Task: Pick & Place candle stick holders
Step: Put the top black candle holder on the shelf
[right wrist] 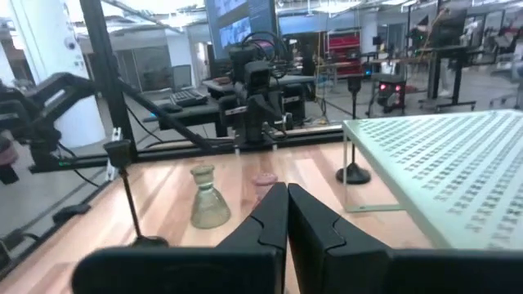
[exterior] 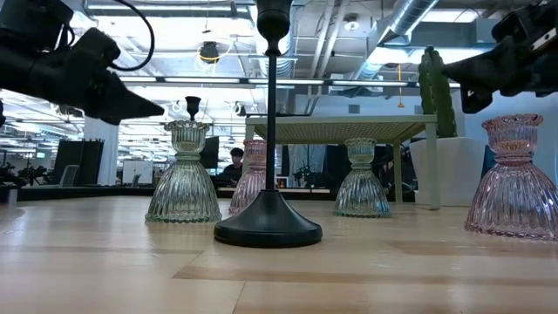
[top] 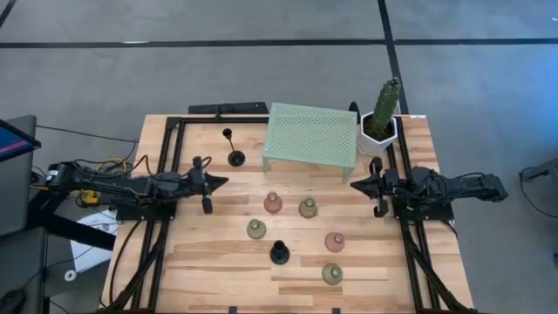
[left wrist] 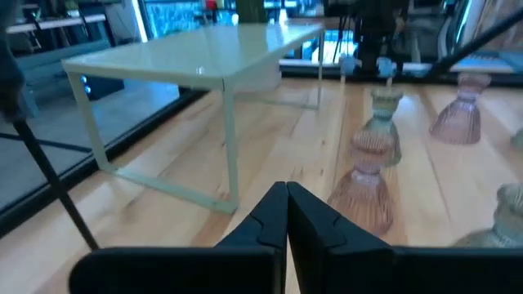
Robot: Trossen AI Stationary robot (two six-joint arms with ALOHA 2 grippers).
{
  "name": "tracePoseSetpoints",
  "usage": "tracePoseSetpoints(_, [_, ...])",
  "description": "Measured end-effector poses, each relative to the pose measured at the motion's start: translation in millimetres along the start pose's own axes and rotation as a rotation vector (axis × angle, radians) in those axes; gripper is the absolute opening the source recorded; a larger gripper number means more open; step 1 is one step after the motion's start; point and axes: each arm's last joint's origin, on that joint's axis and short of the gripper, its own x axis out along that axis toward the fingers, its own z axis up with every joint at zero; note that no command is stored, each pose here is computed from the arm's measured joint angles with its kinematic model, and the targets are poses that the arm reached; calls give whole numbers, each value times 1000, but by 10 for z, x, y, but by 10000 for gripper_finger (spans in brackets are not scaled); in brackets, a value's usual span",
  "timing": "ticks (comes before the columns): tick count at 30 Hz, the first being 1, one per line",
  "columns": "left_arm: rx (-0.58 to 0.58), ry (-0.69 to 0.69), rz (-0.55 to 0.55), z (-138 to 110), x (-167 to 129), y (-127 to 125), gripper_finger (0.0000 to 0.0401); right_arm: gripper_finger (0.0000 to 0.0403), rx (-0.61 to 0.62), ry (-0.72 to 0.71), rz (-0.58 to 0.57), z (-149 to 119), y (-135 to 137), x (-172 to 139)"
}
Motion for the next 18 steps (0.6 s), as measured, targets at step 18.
tracePoseSetpoints(18, [-17, -3, 343, -7, 101, 89, 6, 0, -34, -64, -172, 68, -45, -9])
